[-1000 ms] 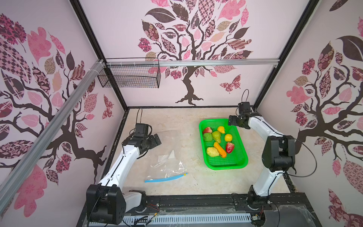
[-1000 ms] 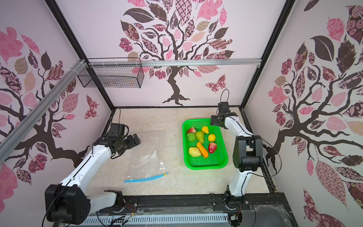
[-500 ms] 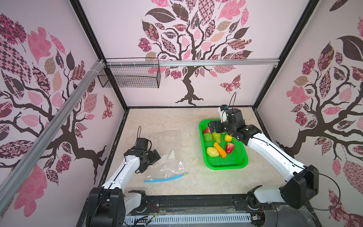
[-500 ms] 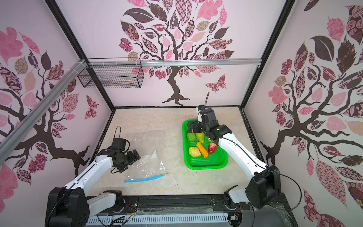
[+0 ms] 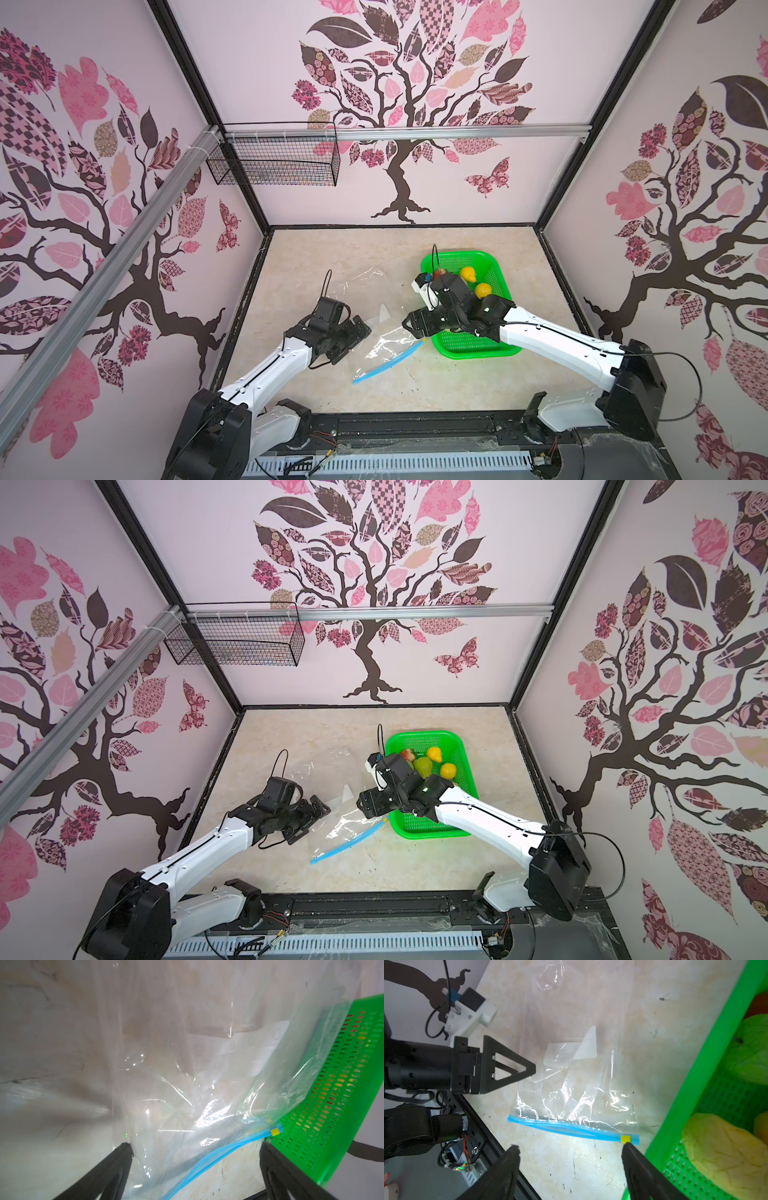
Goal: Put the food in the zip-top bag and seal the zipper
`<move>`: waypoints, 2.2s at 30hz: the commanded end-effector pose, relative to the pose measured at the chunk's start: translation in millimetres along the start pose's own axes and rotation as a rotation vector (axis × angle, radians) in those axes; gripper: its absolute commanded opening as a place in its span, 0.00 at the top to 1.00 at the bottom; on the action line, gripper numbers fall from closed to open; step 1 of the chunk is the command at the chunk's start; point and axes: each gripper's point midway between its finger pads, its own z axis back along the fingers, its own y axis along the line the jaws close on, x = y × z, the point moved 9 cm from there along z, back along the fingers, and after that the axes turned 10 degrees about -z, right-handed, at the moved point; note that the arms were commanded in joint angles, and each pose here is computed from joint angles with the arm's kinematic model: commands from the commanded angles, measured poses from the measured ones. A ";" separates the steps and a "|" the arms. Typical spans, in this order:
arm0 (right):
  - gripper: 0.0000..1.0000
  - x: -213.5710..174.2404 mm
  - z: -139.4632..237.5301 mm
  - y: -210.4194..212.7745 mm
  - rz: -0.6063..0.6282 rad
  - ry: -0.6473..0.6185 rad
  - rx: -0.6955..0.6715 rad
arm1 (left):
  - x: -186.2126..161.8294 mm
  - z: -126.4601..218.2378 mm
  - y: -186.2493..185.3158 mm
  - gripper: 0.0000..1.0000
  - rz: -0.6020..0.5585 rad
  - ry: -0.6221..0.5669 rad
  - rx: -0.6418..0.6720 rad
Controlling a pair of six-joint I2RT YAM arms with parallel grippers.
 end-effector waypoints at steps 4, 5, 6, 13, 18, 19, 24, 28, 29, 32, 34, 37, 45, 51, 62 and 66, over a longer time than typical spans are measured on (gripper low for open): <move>0.40 -41.3 -24.5 0.7 0.002 0.173 0.035 | 42.9 32.1 -12.1 0.02 -0.144 -0.179 0.159; 0.42 -45.1 -29.1 -2.4 -0.013 0.183 0.032 | 49.1 34.8 -15.1 0.02 -0.165 -0.205 0.145; 0.42 -47.5 -33.6 -4.5 -0.020 0.189 0.027 | 53.4 35.1 -19.8 0.02 -0.194 -0.219 0.102; 0.38 -48.2 -53.8 -31.2 -0.118 0.176 -0.265 | 77.1 22.4 -62.3 0.02 -0.362 -0.214 -0.099; 0.37 -61.1 -58.5 -54.7 -0.171 0.157 -0.387 | 88.8 -1.0 -68.1 0.02 -0.395 -0.187 -0.082; 0.37 -62.6 -58.6 -58.0 -0.190 0.153 -0.389 | 90.3 -6.1 -67.5 0.02 -0.394 -0.174 -0.071; 0.33 -61.1 -62.8 -61.6 -0.245 0.157 -0.303 | 97.2 -29.8 -58.9 0.03 -0.369 -0.122 0.019; 0.31 -57.8 -70.3 -55.5 -0.271 0.153 -0.209 | 94.1 -40.1 -49.4 0.03 -0.374 -0.081 0.061; 0.30 -57.6 -73.1 -56.5 -0.282 0.168 -0.208 | 92.4 -42.0 -46.0 0.03 -0.370 -0.071 0.072; 0.29 -56.9 -79.3 -55.5 -0.289 0.197 -0.209 | 87.4 -45.5 -34.5 0.03 -0.341 -0.046 0.113; 0.27 -57.0 -80.6 -54.7 -0.291 0.201 -0.204 | 83.6 -47.5 -27.4 0.03 -0.319 -0.033 0.125; 0.23 -56.3 -83.6 -54.0 -0.286 0.205 -0.194 | 77.9 -47.0 -21.8 0.03 -0.302 -0.024 0.130; 0.21 -33.0 -106.2 -40.2 -0.252 0.195 -0.146 | 58.3 -37.8 -7.2 0.03 -0.259 -0.015 0.139; 0.21 -1.5 -124.7 -26.3 -0.205 0.134 -0.125 | 38.8 -22.7 5.7 0.03 -0.220 -0.017 0.150; 0.24 65.8 -134.6 -46.6 -0.219 0.036 -0.074 | 38.1 17.1 -7.2 0.04 -0.290 -0.100 0.115; 0.20 79.4 -97.0 -48.5 -0.201 -0.039 -0.103 | 40.9 19.3 -23.3 0.06 -0.439 -0.087 0.173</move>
